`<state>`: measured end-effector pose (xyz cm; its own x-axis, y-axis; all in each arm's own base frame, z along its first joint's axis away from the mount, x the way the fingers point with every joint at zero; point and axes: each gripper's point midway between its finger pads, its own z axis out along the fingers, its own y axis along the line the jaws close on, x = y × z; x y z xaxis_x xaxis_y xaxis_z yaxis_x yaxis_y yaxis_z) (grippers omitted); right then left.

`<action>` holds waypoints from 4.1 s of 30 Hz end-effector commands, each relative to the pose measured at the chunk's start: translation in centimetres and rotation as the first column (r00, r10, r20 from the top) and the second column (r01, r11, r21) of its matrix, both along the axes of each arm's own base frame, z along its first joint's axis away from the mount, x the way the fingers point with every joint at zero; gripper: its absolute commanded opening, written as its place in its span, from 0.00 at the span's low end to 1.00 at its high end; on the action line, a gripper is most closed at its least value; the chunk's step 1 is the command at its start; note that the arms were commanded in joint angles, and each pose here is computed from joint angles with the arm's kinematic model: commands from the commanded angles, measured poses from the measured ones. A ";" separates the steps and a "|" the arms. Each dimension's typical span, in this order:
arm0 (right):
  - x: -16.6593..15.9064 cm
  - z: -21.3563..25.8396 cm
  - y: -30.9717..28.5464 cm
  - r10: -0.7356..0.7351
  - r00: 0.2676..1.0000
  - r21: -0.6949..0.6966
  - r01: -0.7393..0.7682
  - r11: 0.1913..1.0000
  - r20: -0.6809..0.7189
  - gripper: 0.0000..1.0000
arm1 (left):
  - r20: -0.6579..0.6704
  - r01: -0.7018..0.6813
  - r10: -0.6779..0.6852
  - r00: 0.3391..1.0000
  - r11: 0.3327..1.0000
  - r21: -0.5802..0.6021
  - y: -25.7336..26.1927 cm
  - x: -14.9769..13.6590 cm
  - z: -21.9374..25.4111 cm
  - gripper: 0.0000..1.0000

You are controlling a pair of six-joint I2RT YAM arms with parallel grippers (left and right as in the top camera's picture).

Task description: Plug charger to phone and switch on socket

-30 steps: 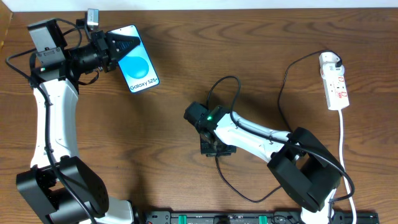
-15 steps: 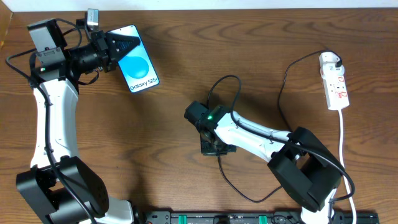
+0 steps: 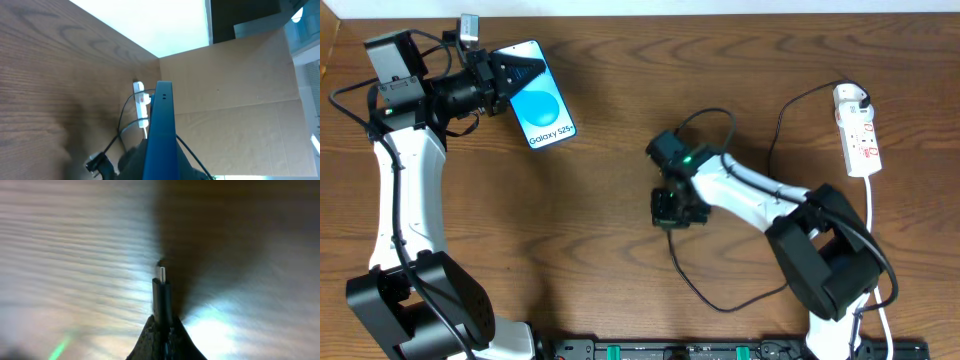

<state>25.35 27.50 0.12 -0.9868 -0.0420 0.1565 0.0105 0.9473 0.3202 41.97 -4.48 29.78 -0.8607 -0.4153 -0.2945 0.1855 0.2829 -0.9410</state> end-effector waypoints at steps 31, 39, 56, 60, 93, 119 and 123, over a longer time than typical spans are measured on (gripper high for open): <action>4.8 27.1 10.7 0.120 0.929 0.923 -0.365 0.120 0.351 0.05 | 0.067 -0.139 0.151 0.986 0.978 -0.155 3.9 2.9 8.0 0.08; 3.5 27.7 11.4 0.142 0.917 0.918 -0.387 0.089 0.373 0.03 | 0.071 -0.089 0.101 0.992 0.983 -0.158 1.6 2.8 8.2 0.07; 2.2 29.5 11.6 0.113 0.880 0.885 -0.465 0.011 0.461 0.01 | 0.096 -0.041 0.055 0.994 0.989 -0.144 0.1 2.5 8.1 0.07; 2.3 29.6 11.6 0.103 0.883 0.887 -0.462 0.011 0.458 0.01 | 0.096 -0.007 0.021 0.995 0.990 -0.143 -0.8 2.1 8.1 0.07; 4.5 25.8 11.7 0.123 0.907 0.900 -0.417 0.127 0.403 0.61 | 0.097 -0.005 0.019 0.995 0.990 -0.143 -1.4 2.3 8.1 0.07; 4.7 25.8 11.7 0.116 0.910 0.902 -0.412 0.130 0.399 0.22 | 0.097 -0.002 0.016 0.995 0.990 -0.143 -1.5 2.2 8.1 0.07; 4.7 25.8 11.7 0.116 0.910 0.902 -0.412 0.130 0.399 0.08 | 0.097 -0.001 0.015 0.995 0.990 -0.143 -1.5 2.2 8.1 0.08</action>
